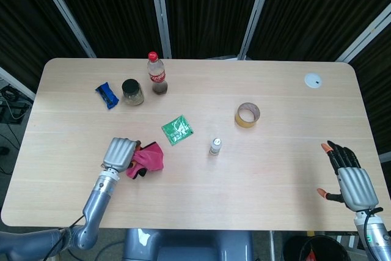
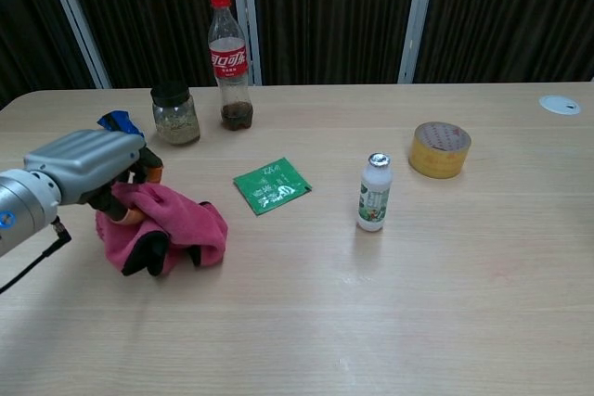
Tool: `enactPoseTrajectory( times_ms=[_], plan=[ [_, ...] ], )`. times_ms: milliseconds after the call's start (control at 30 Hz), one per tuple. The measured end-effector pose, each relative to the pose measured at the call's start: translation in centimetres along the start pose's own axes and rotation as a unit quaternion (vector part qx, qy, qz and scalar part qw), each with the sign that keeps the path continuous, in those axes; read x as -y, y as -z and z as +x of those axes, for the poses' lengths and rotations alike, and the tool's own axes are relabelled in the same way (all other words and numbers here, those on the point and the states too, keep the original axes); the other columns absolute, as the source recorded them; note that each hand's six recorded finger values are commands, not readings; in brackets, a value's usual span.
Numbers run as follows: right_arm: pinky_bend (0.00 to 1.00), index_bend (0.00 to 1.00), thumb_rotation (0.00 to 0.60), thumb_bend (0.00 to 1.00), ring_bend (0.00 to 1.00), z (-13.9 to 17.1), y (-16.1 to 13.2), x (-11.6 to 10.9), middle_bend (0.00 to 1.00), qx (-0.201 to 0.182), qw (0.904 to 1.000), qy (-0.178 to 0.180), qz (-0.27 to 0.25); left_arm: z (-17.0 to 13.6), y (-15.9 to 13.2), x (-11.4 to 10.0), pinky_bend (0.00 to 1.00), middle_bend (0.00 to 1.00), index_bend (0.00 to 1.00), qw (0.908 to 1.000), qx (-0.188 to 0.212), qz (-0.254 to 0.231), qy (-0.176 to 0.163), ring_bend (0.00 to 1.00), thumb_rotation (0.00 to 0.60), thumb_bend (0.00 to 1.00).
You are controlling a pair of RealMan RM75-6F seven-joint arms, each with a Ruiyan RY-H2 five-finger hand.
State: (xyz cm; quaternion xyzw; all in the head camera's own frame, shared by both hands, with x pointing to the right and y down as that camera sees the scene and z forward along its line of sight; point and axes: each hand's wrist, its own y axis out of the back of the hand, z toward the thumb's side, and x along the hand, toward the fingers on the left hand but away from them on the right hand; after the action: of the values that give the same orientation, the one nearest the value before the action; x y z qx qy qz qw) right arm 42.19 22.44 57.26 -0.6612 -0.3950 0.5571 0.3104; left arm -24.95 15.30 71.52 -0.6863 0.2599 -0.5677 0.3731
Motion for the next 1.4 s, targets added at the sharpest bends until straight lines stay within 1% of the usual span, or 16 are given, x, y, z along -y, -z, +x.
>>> enactPoseTrajectory(
  times_ms=[33, 133, 233, 333, 467, 567, 667, 700, 767, 833, 900, 933, 1033, 1167, 1267, 1400],
  plan=[
    [0.0, 0.0, 0.6, 0.0, 0.0, 0.0, 0.0, 0.0, 0.0, 0.0, 1.0, 0.0, 0.0, 0.3, 1.1, -0.7, 0.6, 0.64, 0.86, 0.9999, -0.009, 0.002, -0.007, 0.55, 0.6, 0.67],
    [0.0, 0.0, 0.6, 0.0, 0.0, -0.1, 0.0, 0.0, 0.0, 0.002, 1.0, 0.0, -0.001, 0.6, 3.1, -2.1, 0.6, 0.64, 0.86, 0.9994, -0.027, 0.003, -0.021, 0.55, 0.6, 0.67],
    [0.0, 0.0, 0.6, 0.0, 0.0, -0.1, 0.0, 0.0, 0.0, 0.002, 1.0, 0.0, -0.001, 0.9, 5.0, -3.3, 0.6, 0.64, 0.86, 0.9984, -0.047, -0.008, -0.029, 0.55, 0.6, 0.67],
    [0.0, 0.0, 0.6, 0.0, 0.0, -0.1, 0.0, 0.1, 0.0, 0.002, 1.0, -0.001, 0.0, 1.0, 6.7, -4.2, 0.6, 0.64, 0.86, 0.9971, -0.066, -0.02, -0.031, 0.55, 0.6, 0.67],
    [0.0, 0.0, 0.6, 0.0, 0.0, -0.1, 0.0, 0.1, 0.0, 0.003, 1.0, -0.001, 0.0, 0.9, 8.4, -5.1, 0.59, 0.63, 0.84, 0.9959, -0.079, -0.024, -0.036, 0.54, 0.6, 0.67],
    [0.0, 0.0, 0.6, 0.0, 0.0, -0.1, 0.0, 0.1, 0.0, 0.003, 1.0, -0.001, 0.001, 0.8, 9.1, -5.3, 0.58, 0.6, 0.79, 0.9954, -0.084, -0.026, -0.039, 0.52, 0.6, 0.64],
    [0.0, 0.0, 0.6, 0.0, 0.0, -0.1, 0.0, 0.1, 0.0, 0.003, 1.0, -0.001, 0.002, 0.7, 9.3, -5.4, 0.56, 0.51, 0.7, 0.9953, -0.083, -0.024, -0.043, 0.46, 0.6, 0.57],
    [0.0, 0.0, 0.6, 0.0, 0.0, -0.1, 0.0, 0.1, 0.0, 0.003, 1.0, -0.001, 0.002, 0.7, 9.4, -5.5, 0.54, 0.45, 0.66, 0.9954, -0.082, -0.023, -0.044, 0.41, 0.6, 0.54],
    [0.0, 0.0, 0.6, 0.0, 0.0, -0.1, 0.0, 0.1, 0.0, 0.003, 1.0, -0.001, 0.001, 0.6, 9.5, -5.4, 0.46, 0.33, 0.57, 0.9957, -0.079, -0.02, -0.044, 0.29, 0.6, 0.45],
    [0.0, 0.0, 0.6, 0.0, 0.0, -0.1, 0.0, 0.1, 0.0, 0.002, 1.0, -0.001, 0.001, 0.5, 9.6, -5.2, 0.27, 0.16, 0.45, 0.9961, -0.077, -0.016, -0.038, 0.11, 0.6, 0.34],
    [0.0, 0.0, 0.6, 0.0, 0.0, -0.1, 0.0, 0.1, 0.0, 0.002, 1.0, -0.001, 0.001, 0.4, 9.7, -5.2, 0.18, 0.05, 0.35, 0.9964, -0.076, -0.013, -0.034, 0.02, 0.6, 0.27],
    [0.0, 0.0, 0.6, 0.0, 0.0, -0.1, 0.0, 0.1, 0.0, 0.002, 1.0, -0.001, 0.001, 0.4, 9.8, -5.2, 0.15, 0.01, 0.3, 0.9965, -0.075, -0.011, -0.033, 0.0, 0.6, 0.25],
    [0.0, 0.0, 0.6, 0.0, 0.0, -0.1, 0.0, 0.1, 0.0, 0.002, 1.0, -0.001, 0.001, 0.3, 9.8, -5.2, 0.07, 0.0, 0.23, 0.9966, -0.074, -0.008, -0.034, 0.0, 0.6, 0.23],
    [0.0, 0.0, 0.6, 0.0, 0.0, -0.1, 0.0, 0.1, 0.0, 0.002, 1.0, -0.002, 0.0, -0.3, 10.2, -5.4, 0.03, 0.0, 0.21, 0.9964, -0.076, -0.011, -0.034, 0.0, 0.6, 0.23],
    [0.0, 0.0, 0.6, 0.0, 0.0, -0.1, 0.0, 0.1, 0.0, 0.003, 1.0, -0.002, 0.0, -1.1, 10.6, -5.8, 0.01, 0.0, 0.19, 0.9959, -0.079, -0.029, -0.034, 0.0, 0.6, 0.23],
    [0.0, 0.0, 0.6, 0.0, 0.0, 0.0, 0.0, 0.1, 0.0, 0.002, 1.0, -0.001, 0.003, -2.7, 11.5, -6.5, 0.0, 0.0, 0.16, 0.9937, -0.084, -0.063, -0.04, 0.0, 0.6, 0.21]
  ],
)
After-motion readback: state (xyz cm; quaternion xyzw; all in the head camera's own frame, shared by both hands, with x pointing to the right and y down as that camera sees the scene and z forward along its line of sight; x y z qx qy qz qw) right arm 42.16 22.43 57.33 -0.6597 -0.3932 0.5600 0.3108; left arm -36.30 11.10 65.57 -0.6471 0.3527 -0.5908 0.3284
